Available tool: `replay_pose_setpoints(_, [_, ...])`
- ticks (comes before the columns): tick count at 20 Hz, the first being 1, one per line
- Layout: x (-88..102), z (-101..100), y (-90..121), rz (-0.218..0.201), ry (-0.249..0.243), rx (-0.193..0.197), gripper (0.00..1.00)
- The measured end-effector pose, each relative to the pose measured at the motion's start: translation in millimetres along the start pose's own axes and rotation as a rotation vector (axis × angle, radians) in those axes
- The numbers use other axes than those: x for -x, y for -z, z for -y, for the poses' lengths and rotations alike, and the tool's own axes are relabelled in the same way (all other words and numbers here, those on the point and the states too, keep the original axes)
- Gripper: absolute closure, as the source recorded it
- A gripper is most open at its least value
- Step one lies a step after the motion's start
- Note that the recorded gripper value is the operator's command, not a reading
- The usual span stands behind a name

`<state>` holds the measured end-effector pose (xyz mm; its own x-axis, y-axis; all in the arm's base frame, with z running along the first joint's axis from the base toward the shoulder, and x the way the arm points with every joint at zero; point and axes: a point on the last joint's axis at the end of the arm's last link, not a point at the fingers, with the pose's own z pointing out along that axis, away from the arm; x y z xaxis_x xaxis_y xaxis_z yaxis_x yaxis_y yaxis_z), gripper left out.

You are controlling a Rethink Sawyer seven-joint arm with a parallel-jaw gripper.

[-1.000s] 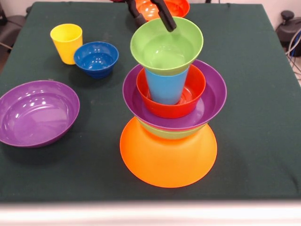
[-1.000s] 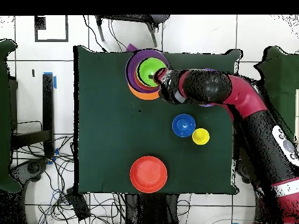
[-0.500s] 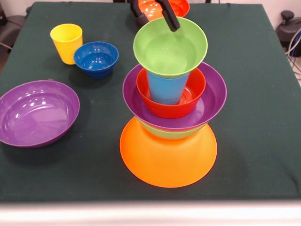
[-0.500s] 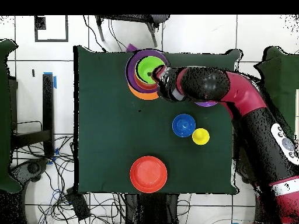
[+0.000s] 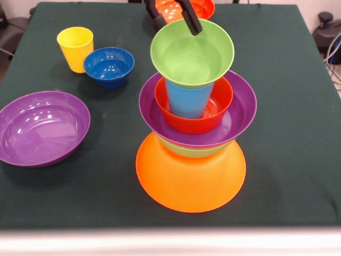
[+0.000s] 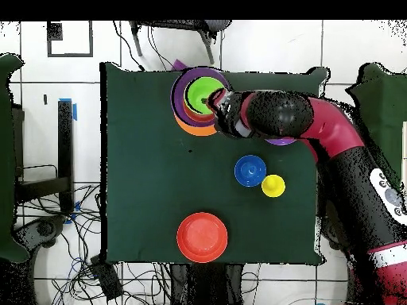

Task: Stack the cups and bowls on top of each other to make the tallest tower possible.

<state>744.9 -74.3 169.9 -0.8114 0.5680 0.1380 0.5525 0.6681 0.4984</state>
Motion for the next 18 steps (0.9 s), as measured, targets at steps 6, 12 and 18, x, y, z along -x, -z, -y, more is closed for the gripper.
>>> replay_pose_setpoints(6, [0.6,3,0,0.0,-0.004,-0.003,0.0])
replay_pose_setpoints(12, [4.2,11,3,0.005,-0.013,-0.01,0.0])
replay_pose_setpoints(18, [6.7,20,5,0.009,-0.022,-0.016,0.0])
